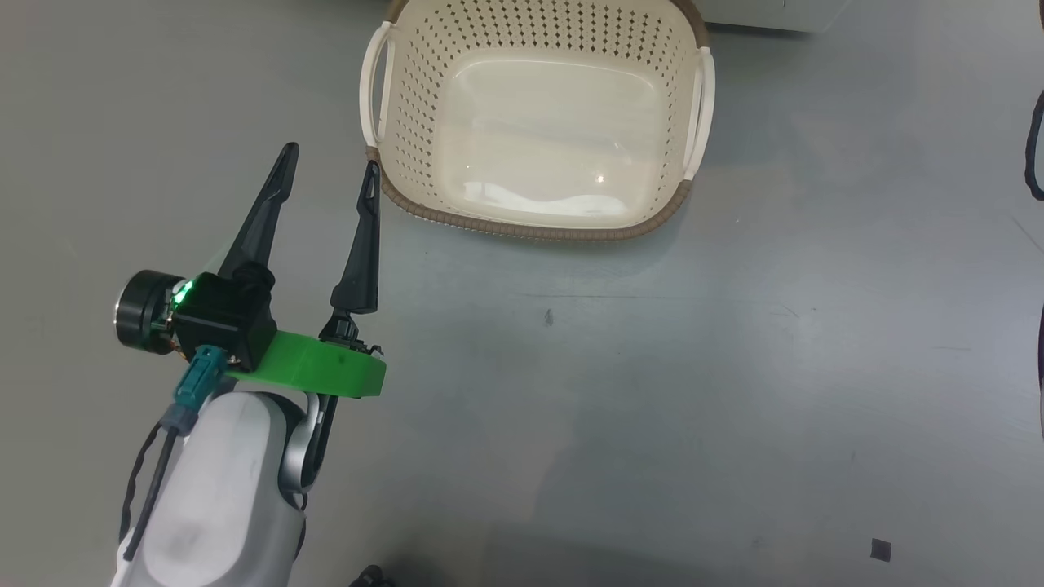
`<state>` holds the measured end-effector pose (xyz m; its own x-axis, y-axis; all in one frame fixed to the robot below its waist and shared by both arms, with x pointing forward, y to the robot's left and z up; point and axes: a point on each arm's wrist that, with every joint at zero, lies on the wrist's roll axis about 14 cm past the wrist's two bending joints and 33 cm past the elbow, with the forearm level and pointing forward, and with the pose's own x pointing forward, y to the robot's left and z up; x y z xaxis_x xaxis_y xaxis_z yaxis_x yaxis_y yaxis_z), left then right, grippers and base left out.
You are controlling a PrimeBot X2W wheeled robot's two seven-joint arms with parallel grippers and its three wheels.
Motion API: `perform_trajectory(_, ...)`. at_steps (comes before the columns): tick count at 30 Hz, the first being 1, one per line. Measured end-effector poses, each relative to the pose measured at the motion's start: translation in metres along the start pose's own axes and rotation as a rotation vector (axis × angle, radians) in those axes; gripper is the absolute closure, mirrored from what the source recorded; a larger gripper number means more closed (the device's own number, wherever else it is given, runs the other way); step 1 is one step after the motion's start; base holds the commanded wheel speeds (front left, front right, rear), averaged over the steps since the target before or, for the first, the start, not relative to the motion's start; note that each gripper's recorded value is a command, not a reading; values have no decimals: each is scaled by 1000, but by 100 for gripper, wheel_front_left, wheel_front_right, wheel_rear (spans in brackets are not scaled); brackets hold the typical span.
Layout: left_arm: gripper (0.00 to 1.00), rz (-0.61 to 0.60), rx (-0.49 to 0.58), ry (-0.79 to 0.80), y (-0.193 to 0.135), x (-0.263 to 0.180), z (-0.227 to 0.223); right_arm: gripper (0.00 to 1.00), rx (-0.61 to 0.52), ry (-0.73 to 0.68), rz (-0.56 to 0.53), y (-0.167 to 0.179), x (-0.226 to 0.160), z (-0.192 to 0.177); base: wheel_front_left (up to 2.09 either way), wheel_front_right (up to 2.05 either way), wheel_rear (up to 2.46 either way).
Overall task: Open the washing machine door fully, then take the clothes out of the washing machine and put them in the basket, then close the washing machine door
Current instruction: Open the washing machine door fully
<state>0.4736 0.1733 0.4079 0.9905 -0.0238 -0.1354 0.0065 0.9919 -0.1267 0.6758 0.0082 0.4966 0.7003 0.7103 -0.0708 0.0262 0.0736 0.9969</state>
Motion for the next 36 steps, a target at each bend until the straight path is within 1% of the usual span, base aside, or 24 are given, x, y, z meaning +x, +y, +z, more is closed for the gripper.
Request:
perform_trajectory(15,0,11,-1,0,3,0,1,100,-2,83,-18,-4,0,-10,0,0,0)
perform_trajectory(22,0,5,-4,-14,0,0,6,100,-18,148,-12,2,-4,-24,0,0,0)
perform_trajectory(36,0,-9,-9,-46,-7,-1,20,100,12,260,-5,-2,-24,-60,0,0,0)
